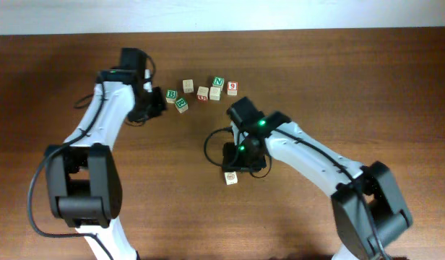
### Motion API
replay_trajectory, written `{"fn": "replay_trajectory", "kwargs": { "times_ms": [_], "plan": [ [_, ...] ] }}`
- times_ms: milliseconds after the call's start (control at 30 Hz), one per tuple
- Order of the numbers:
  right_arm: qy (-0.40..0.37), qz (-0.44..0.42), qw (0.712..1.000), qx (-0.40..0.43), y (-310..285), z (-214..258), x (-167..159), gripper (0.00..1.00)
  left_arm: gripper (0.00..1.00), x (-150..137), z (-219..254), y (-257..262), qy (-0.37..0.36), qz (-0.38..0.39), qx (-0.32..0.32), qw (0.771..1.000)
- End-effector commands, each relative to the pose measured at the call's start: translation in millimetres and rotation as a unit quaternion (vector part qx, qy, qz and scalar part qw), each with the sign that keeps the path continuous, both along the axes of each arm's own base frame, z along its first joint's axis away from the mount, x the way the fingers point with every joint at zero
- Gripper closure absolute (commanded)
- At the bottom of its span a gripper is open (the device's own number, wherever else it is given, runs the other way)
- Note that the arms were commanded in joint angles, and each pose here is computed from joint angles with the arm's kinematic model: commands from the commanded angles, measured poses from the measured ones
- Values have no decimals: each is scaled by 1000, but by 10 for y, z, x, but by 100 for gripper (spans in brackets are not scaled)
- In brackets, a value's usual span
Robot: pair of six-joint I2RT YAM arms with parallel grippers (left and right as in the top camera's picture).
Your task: Rotate 3 blocks
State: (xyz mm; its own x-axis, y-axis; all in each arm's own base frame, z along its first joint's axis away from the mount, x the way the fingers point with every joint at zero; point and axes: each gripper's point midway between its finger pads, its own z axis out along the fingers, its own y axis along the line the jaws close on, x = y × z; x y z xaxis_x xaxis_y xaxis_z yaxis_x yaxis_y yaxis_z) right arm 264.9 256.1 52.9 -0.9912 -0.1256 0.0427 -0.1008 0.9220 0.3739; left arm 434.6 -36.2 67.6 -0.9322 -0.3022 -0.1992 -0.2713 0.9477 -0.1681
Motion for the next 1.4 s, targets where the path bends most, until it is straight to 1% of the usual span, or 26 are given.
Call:
{"fn": "replay_trajectory", "kwargs": {
  "times_ms": [0,33,67,100,133,167,200,233,367,433,567,667,800,867,933,967,1000,1067,1100,1133,1167,1233,1333,1367],
  "plan": [
    [20,10,999,-39,57,-236,-119,48,66,30,128,433,-14,40,37,998],
    [22,9,999,-40,55,-253,-121,49,62,29,128,492,-14,46,37,998],
    [23,1,999,-45,41,-259,-112,50,53,27,128,539,-14,52,37,998],
    [21,1,999,-47,37,-262,-107,55,43,28,128,557,-14,54,37,998],
    [21,1,999,-48,38,-267,-110,59,36,28,128,555,-14,53,37,998],
    [20,1,999,-49,34,-269,-104,63,25,27,128,551,-14,53,37,998],
    [18,0,999,-50,30,-271,-99,65,8,28,128,546,-14,52,37,998],
    [15,-2,999,-50,34,-274,-83,70,1,28,128,546,-14,52,37,998],
    [8,-12,999,-52,37,-279,-38,87,1,30,129,542,-15,52,36,998],
    [11,-13,998,-54,45,-319,-41,93,1,29,128,542,-14,52,36,998],
    [20,-17,998,-60,67,-404,-17,96,1,29,128,542,-14,52,36,998],
    [-28,-21,998,-58,151,-250,234,96,1,29,128,542,-14,52,36,998],
    [-85,-48,991,-90,73,-225,493,96,1,29,128,542,-14,52,36,998],
    [-98,-51,989,-94,68,-199,554,96,1,29,128,542,-14,52,36,998],
    [-126,-61,984,-114,-3,-89,709,91,1,29,128,542,-14,52,36,998],
    [-132,-69,982,-117,-53,-28,788,91,1,29,128,542,-14,52,36,998],
    [-126,-68,984,-105,-40,-2,804,91,1,29,128,543,-14,52,37,998],
    [-85,-5,996,-30,215,40,614,91,1,29,128,542,-14,52,36,998],
    [-71,17,997,-6,302,62,527,92,1,29,128,542,-14,52,36,998],
    [-23,58,998,26,456,94,216,92,1,29,128,542,-14,52,36,998],
    [-5,77,997,12,485,74,26,92,1,29,128,542,-14,52,36,998],
    [10,109,994,1,580,63,-228,92,1,29,128,543,-14,52,37,998],
    [30,130,990,-40,527,-24,-445,91,1,29,128,543,-14,52,37,998],
    [44,132,987,-76,418,-145,-495,92,1,29,128,542,-14,52,36,998]
  ]
}}
